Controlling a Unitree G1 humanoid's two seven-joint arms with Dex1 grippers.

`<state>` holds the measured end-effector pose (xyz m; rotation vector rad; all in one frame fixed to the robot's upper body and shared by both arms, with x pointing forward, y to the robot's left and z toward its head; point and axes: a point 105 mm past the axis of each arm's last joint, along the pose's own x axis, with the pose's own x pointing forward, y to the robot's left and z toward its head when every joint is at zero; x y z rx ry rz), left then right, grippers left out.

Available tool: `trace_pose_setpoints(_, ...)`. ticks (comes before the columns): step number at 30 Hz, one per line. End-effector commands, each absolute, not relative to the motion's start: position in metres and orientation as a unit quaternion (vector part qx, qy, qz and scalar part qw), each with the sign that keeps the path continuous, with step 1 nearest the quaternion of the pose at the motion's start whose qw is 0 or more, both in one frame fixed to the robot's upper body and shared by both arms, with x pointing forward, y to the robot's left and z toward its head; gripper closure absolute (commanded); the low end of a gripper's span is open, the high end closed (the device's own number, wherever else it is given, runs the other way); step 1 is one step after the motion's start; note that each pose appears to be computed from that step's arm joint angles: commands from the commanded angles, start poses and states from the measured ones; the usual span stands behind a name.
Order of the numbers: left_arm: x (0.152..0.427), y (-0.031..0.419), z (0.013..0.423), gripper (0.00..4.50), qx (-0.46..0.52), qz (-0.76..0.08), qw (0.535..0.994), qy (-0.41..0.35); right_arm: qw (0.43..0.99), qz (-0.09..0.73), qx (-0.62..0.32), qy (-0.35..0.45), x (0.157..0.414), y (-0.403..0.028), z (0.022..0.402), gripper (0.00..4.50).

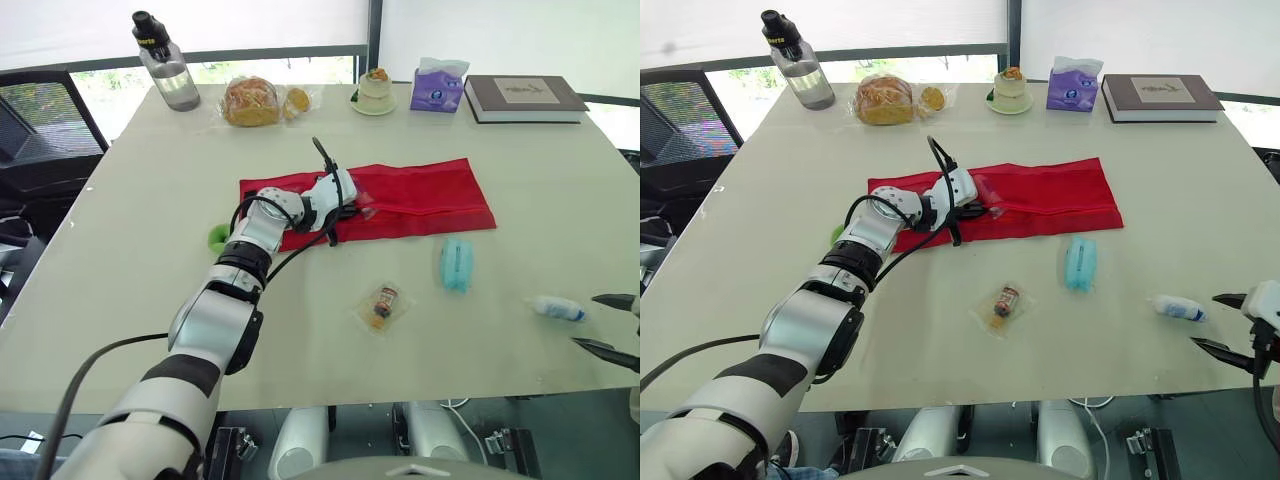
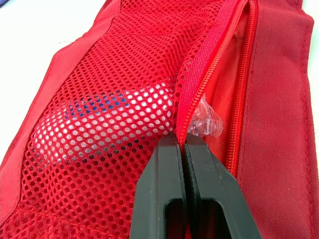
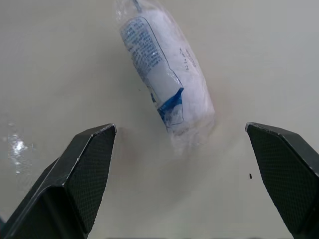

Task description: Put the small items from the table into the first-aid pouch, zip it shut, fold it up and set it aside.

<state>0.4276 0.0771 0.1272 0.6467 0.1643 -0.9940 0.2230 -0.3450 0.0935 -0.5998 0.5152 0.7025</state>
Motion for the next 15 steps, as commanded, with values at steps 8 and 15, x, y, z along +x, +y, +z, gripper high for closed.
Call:
trace_pose_setpoints(8, 0.429, 0.067, 0.138, 4.50, 0.308, -0.472, 0.824, 0.056, 0.853, 0.371, -0.293, 0.221, 0.235, -0.335, 0.097, 0.57)
trace_pose_setpoints(15, 0.431, 0.068, 0.142, 4.50, 0.311, -0.468, 0.825, 0.055, 0.846, 0.379, -0.298, 0.229, 0.237, -0.337, 0.094, 3.73)
